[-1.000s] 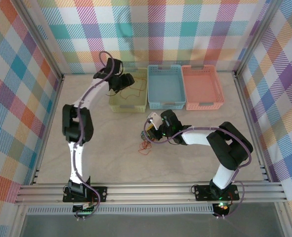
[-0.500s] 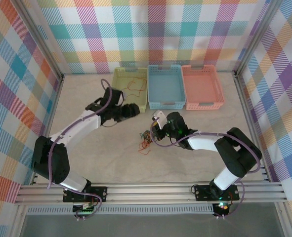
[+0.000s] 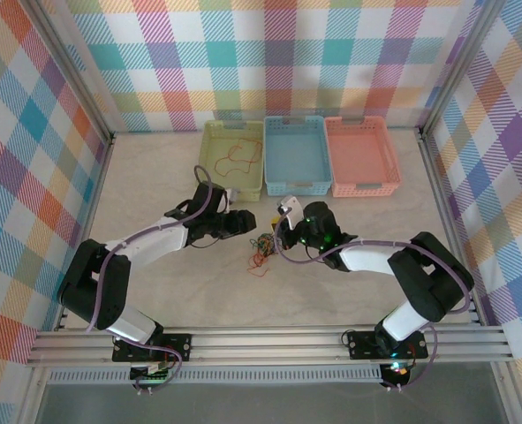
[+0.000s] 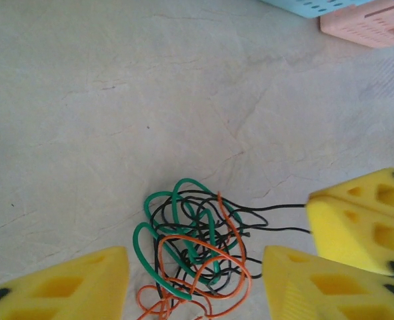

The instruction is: Untangle the cables

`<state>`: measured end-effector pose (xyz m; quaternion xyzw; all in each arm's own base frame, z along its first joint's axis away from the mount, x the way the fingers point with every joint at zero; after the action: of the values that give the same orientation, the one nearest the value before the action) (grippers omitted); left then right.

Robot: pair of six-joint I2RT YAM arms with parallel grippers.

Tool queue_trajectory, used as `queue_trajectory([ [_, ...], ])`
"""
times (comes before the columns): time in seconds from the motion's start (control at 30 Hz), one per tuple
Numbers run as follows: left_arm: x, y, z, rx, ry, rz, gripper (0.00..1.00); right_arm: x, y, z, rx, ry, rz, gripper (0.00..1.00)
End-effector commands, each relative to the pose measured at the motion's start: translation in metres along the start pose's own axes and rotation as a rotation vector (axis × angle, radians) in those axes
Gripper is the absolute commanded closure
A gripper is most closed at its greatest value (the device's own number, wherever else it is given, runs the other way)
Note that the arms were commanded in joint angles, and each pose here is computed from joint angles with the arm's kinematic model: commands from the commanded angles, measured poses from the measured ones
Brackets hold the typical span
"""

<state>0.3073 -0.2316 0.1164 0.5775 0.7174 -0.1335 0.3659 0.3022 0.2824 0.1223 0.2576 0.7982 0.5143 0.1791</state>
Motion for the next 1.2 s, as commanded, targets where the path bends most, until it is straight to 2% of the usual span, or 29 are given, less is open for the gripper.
queue_trajectory([
  [0.0, -0.015, 0.001, -0.003, -0.034, -0.088, 0.043, 0.5, 0.001, 0.026, -0.008, -0.098, 0.022, 0.025, 1.0],
  [0.1, -0.024, -0.002, -0.007, -0.042, -0.144, 0.039, 0.51, 0.002, 0.029, -0.013, -0.125, 0.02, 0.041, 1.0],
  [0.27, -0.019, -0.01, -0.008, -0.068, -0.095, 0.086, 0.52, -0.003, 0.033, -0.017, -0.133, -0.009, 0.117, 1.0],
  [0.33, -0.018, -0.013, -0.008, -0.082, -0.06, 0.121, 0.51, 0.001, 0.038, -0.02, -0.158, 0.011, 0.143, 1.0],
  [0.53, -0.03, -0.021, -0.011, -0.075, -0.081, 0.173, 0.5, 0.013, 0.052, -0.02, -0.182, 0.115, 0.272, 1.0],
  [0.77, -0.036, -0.02, -0.023, -0.122, -0.074, 0.236, 0.5, 0.017, 0.064, -0.029, -0.18, 0.146, 0.304, 1.0],
  [0.93, -0.037, -0.021, -0.021, -0.126, -0.054, 0.267, 0.45, 0.021, 0.073, -0.039, -0.208, 0.165, 0.31, 1.0],
  [0.97, -0.038, -0.022, -0.021, -0.125, -0.053, 0.272, 0.43, 0.021, 0.07, -0.04, -0.184, 0.162, 0.322, 1.0],
  [1.17, -0.048, -0.026, -0.023, -0.122, -0.112, 0.32, 0.37, 0.027, 0.081, -0.05, -0.187, 0.202, 0.358, 1.0],
])
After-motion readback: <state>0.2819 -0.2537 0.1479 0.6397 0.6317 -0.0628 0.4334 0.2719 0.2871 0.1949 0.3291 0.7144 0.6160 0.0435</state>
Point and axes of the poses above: each hand's point on the last joint's axis, 136 mm out from that joint toward the fingers, its own z axis out along the fingers, its own x axis along the line the jaws close on, y = z × x, the point moved 2 cm from there along -z, back along the fingers, and after that the axes turned 10 degrees about -z, right-handed, at the moved point
